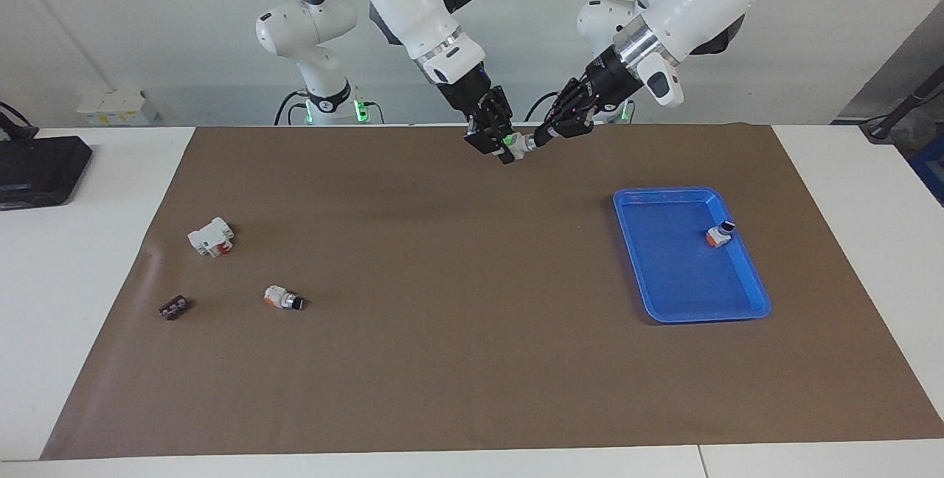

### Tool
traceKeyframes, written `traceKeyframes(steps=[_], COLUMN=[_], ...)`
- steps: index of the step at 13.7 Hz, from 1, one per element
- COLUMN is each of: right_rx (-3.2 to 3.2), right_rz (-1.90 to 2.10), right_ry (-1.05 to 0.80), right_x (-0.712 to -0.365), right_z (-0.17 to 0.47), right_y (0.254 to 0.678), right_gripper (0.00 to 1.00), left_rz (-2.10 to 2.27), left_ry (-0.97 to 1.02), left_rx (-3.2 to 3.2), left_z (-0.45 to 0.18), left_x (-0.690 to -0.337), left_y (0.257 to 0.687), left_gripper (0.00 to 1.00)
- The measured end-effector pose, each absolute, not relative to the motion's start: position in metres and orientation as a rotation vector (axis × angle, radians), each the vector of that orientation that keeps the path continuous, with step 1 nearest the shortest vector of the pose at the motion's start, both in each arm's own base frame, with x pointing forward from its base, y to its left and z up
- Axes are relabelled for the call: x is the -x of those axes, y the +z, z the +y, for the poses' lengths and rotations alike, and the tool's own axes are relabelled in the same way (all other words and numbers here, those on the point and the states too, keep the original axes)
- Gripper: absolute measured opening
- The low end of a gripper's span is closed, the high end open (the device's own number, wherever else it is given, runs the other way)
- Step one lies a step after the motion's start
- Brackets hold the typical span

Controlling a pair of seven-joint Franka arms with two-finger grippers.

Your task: Turn and place switch with both arms

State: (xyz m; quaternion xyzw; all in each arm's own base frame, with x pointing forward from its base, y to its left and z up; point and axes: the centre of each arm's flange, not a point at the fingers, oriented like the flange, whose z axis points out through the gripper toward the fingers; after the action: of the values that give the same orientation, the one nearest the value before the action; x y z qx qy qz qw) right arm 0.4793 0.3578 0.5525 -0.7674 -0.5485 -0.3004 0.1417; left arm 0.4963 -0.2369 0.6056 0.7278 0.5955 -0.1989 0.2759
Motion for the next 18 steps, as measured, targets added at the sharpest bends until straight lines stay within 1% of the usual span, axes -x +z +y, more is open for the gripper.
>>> traceKeyframes(steps=[8, 18], right_rx=[2.211, 2.210], right_rz=[-1.589, -1.585], right_ry=[-0.860, -0.865], right_x=[-0.4777, -0.4776], right_z=[0.3612, 0.3623], right_y=[0.5503, 0.5516], right_gripper=[0.42, 0.42], left_rz=[1.814, 1.847], left_ry=[-0.571, -0.568], left_rx=[-1.848, -1.829], left_z=[-0.2375, -0.2342], left_x=[-0.4948, -0.4962], left_y=[0.6066, 0.6063], left_gripper=[0.11, 0.11])
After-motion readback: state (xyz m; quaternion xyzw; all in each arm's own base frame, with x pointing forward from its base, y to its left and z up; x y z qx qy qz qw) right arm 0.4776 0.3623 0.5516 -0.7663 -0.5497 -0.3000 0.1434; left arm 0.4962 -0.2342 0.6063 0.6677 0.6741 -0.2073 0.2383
